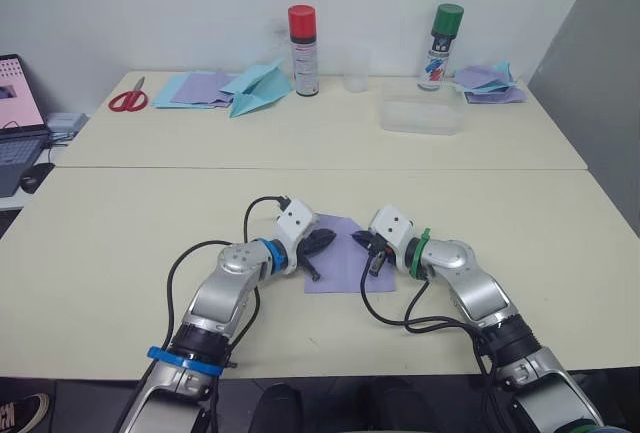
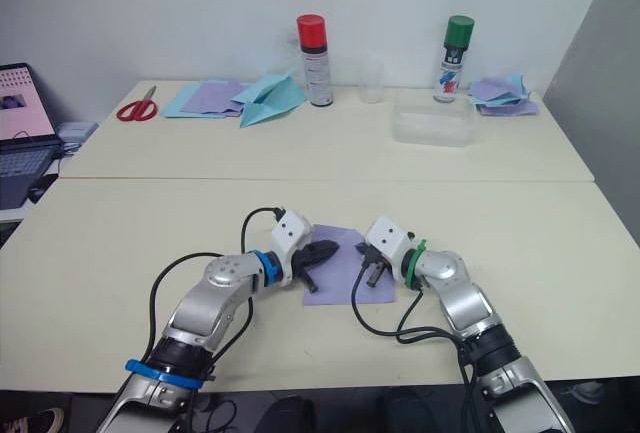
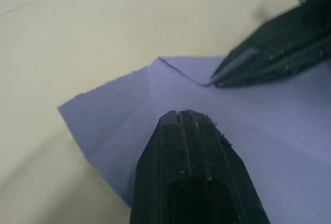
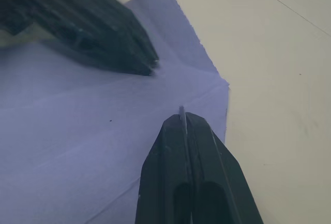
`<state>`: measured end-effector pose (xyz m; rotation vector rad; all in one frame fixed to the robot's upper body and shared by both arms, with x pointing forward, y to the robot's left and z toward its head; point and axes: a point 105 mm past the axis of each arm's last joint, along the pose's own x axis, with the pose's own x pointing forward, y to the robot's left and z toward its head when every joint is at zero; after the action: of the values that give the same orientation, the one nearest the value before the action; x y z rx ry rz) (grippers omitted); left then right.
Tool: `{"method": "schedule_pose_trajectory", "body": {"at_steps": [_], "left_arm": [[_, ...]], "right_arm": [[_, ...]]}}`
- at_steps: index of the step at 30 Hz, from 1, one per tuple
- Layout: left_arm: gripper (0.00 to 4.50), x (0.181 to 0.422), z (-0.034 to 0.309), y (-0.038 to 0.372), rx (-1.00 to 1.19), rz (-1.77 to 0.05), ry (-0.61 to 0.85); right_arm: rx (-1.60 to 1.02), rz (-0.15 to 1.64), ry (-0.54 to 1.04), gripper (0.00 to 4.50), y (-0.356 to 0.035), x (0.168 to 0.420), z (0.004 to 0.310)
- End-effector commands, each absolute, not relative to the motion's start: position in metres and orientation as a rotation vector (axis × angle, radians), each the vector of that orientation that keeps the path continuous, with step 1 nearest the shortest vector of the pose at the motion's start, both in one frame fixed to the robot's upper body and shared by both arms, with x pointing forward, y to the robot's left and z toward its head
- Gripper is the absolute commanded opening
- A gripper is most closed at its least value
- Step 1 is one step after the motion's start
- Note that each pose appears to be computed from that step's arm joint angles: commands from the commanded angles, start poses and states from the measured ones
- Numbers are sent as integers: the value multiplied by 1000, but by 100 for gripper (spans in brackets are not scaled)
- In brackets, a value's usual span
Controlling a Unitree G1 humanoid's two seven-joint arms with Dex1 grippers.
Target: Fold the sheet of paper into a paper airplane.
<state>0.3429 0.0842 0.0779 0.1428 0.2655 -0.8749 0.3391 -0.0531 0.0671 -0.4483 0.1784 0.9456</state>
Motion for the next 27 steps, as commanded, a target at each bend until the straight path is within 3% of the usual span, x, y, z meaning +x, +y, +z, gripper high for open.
{"method": "schedule_pose_trajectory", "body": {"at_steps": [1,11,27], "left_arm": [[0,348,104,78,87,-898,223],[0,362,104,60,186,-961,232],[0,369,65,44,403,-1055,349]], "right_arm": [[-459,980,209,1,-49,334,59],[-463,991,212,1,-46,333,57],[-455,1012,206,1,-43,328,59]]}}
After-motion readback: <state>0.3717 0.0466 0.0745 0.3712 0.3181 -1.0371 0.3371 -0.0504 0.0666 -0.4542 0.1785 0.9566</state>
